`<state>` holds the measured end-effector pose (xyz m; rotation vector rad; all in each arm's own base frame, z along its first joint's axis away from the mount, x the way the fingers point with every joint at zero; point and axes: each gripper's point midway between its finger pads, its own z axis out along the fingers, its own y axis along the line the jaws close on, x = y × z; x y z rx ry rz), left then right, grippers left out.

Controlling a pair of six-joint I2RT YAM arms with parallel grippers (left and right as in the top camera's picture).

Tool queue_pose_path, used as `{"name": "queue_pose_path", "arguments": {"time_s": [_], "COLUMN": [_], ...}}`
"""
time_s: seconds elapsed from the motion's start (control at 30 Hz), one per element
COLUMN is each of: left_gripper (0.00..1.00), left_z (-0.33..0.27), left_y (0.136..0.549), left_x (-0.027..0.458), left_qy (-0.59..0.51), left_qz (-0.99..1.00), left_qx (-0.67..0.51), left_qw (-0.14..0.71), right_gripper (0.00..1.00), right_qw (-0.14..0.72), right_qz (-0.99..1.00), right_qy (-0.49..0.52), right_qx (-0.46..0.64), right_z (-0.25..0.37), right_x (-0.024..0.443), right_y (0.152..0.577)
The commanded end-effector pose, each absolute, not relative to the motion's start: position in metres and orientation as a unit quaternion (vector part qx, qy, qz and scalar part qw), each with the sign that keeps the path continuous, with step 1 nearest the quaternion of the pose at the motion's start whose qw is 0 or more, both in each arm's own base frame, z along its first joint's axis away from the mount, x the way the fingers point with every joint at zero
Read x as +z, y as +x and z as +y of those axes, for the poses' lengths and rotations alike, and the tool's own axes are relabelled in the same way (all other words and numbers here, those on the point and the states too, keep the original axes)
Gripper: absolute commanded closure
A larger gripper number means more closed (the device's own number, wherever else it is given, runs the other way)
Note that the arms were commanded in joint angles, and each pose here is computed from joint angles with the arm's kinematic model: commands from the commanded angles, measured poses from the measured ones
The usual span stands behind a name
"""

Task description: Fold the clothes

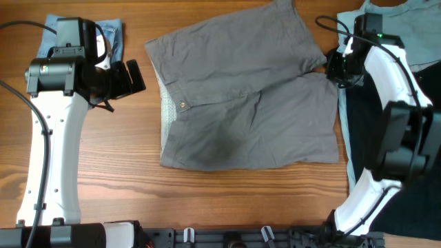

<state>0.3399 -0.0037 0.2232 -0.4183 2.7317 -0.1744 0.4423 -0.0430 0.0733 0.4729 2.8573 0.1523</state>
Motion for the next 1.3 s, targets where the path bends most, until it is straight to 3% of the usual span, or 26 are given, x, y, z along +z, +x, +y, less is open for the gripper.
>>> {"name": "queue_pose_path", "arguments": {"time_s": [0.0,0.13,0.37,0.47,0.6,0.83,1.03,1.13,1.27], "left_gripper": [0.21,0.37,0.20,0.22,0.36,0.44,0.59,0.57,0.74], "left_z": [-0.012,-0.024,-0.070,-0.089,-0.098,-0.101,-0.106,-0.113,-0.112], "left_y": [0.333,0.333,0.323,0.327,0.333,0.339,0.330,0.317,0.309], "left_x": [0.208,0.173,0.109,0.082,0.047,0.017,0.016,0.018,0.018], "left_qy": [-0.138,-0.108,-0.028,0.011,0.033,0.038,0.036,0.034,0.049], "left_qz": [0.974,0.980,0.979,0.977,0.981,0.984,0.982,0.979,0.979], "left_qx": [-0.081,-0.103,-0.181,-0.194,-0.171,-0.158,-0.175,-0.200,-0.199], "left_qw": [0.160,0.133,0.084,0.091,0.091,0.076,0.055,0.028,0.014], "right_gripper": [0.62,0.59,0.58,0.58,0.57,0.57,0.58,0.58,0.58], "right_qw": [0.183,0.172,0.118,0.117,0.115,0.113,0.116,0.118,0.117], "right_qz": [0.966,0.966,0.975,0.975,0.976,0.976,0.976,0.976,0.976], "right_qy": [0.105,0.100,0.097,0.096,0.090,0.084,0.084,0.084,0.084], "right_qx": [0.148,0.163,0.162,0.163,0.164,0.164,0.164,0.164,0.162], "right_z": [-0.001,0.013,0.021,0.023,0.028,0.033,0.033,0.033,0.033], "right_x": [0.150,0.168,0.163,0.162,0.162,0.162,0.162,0.162,0.162], "right_y": [0.442,0.423,0.396,0.395,0.395,0.394,0.395,0.396,0.396]}}
